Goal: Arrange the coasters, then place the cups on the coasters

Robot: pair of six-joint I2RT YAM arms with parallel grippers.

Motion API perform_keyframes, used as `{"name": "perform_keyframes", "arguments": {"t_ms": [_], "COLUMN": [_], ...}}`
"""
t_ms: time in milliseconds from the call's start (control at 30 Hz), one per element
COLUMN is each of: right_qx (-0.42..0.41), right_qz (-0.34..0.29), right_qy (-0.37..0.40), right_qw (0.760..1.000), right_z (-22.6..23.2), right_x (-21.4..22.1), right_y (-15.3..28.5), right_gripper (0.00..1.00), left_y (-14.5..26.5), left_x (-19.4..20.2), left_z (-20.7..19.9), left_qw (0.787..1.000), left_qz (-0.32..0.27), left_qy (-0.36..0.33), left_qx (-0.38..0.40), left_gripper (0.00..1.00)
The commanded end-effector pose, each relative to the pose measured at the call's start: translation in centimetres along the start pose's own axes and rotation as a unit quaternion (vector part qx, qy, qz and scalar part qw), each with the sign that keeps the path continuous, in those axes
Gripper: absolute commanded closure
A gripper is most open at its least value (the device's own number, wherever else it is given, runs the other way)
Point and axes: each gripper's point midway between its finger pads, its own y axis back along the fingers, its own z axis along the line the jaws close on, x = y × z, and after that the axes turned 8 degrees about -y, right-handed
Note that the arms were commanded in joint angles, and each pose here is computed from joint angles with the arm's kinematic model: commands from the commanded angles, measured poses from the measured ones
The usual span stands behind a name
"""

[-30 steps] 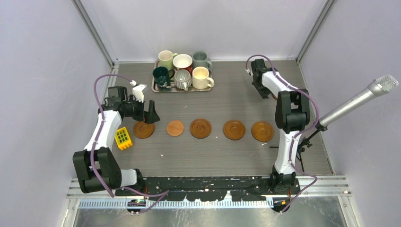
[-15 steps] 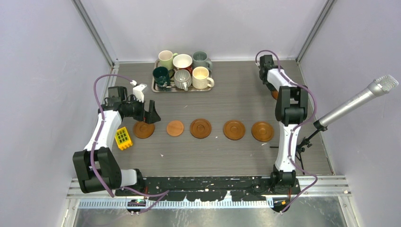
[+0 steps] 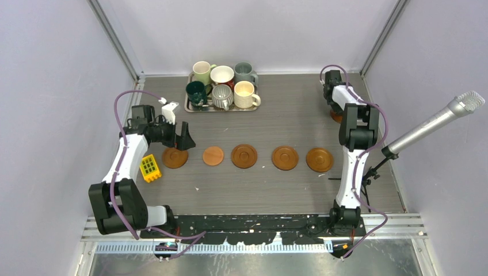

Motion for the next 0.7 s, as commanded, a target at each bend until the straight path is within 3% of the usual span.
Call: {"name": "perform_keyframes", "arguments": {"t_ms": [0, 667], "right_qx": [-0.102, -0.312], "right_qz": [0.03, 0.001], "right_qy": [0.014, 0.116], "right_qw": [0.994, 0.943], "right_z": [5.0, 22.3], "right_x": [2.4, 3.9], "right_y": [0.1, 13.9], "right_gripper": [0.71, 0.72], "left_y": [0.1, 0.7], "left_x": [-1.0, -1.3], "left_z": [0.5, 0.8], "left_qw": [1.0, 1.0], "left_qz": [-0.009, -0.001], "left_qy": [-0.011, -0.005], "left_qx": [-0.004, -0.014], "left_gripper": [0.0, 0.0]}}
